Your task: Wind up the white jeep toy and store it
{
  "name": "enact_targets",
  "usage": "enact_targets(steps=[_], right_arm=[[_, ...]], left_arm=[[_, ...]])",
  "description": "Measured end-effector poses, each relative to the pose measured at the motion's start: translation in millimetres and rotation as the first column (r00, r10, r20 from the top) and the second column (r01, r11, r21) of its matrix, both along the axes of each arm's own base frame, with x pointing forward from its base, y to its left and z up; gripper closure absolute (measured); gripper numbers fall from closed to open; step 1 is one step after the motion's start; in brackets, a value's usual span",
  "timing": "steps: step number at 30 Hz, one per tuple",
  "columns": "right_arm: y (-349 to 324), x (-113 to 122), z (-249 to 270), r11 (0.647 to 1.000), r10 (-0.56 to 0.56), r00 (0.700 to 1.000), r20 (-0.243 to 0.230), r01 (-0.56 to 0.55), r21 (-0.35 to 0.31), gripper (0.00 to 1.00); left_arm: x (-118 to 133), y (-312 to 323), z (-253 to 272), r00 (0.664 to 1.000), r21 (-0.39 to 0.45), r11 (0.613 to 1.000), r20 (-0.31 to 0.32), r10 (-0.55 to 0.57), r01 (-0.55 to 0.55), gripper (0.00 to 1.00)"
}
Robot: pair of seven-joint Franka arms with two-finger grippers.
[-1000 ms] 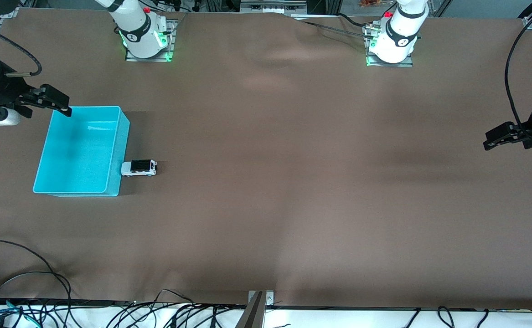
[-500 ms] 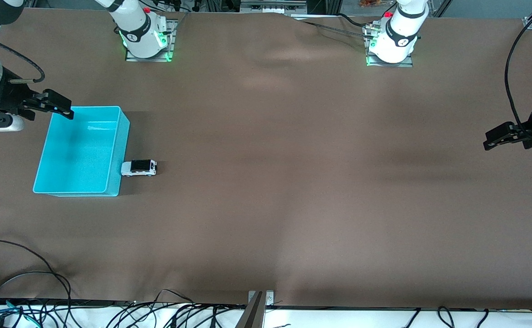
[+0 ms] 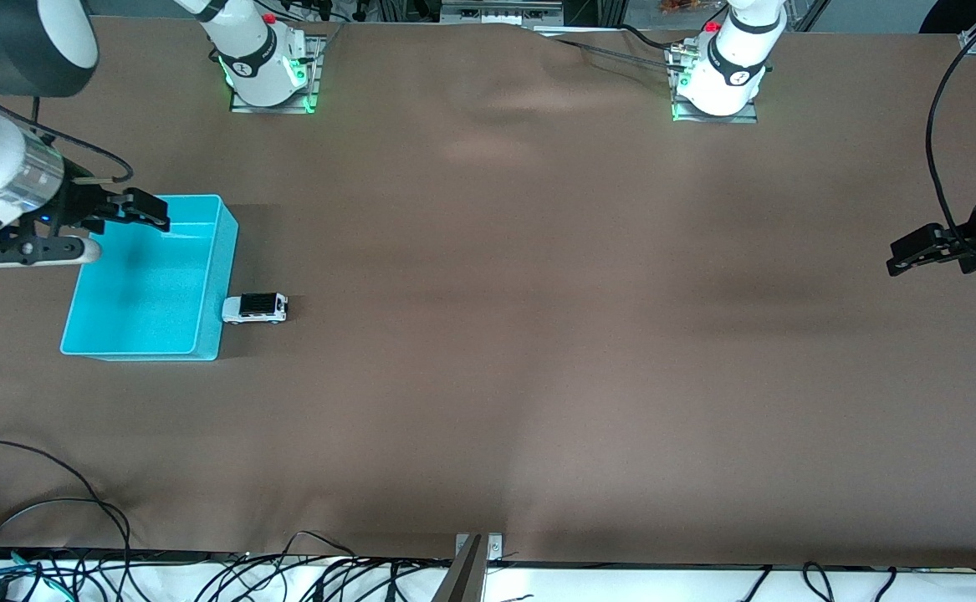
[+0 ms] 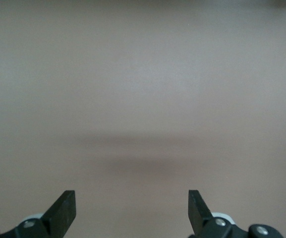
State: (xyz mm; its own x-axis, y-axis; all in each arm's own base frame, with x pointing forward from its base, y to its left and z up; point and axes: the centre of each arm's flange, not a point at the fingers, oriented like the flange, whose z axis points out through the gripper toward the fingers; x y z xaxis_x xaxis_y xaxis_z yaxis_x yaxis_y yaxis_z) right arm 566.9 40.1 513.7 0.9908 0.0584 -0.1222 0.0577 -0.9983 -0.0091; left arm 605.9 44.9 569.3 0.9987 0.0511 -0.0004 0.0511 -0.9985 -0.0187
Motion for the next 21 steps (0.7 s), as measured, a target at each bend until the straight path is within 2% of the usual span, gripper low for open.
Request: enact_targets(steps=[9, 15, 21], right_arm=[[16, -2, -40, 0.997, -0.080, 0.996, 0.029, 0.080, -0.007, 0.00], [25, -11, -72, 0.990, -0.142, 0.990, 0.008, 0.142, -0.020, 0.00], [36, -17, -97, 0.977, -0.211, 0.977, 0.026, 0.212, -0.024, 0.00]], left_arm=[[0, -1, 0, 1.000, 0.000, 1.000, 0.000, -0.001, 0.001, 0.00], [0, -1, 0, 1.000, 0.000, 1.000, 0.000, -0.002, 0.002, 0.00], [0, -1, 0, 1.000, 0.000, 1.000, 0.000, -0.002, 0.002, 0.00]])
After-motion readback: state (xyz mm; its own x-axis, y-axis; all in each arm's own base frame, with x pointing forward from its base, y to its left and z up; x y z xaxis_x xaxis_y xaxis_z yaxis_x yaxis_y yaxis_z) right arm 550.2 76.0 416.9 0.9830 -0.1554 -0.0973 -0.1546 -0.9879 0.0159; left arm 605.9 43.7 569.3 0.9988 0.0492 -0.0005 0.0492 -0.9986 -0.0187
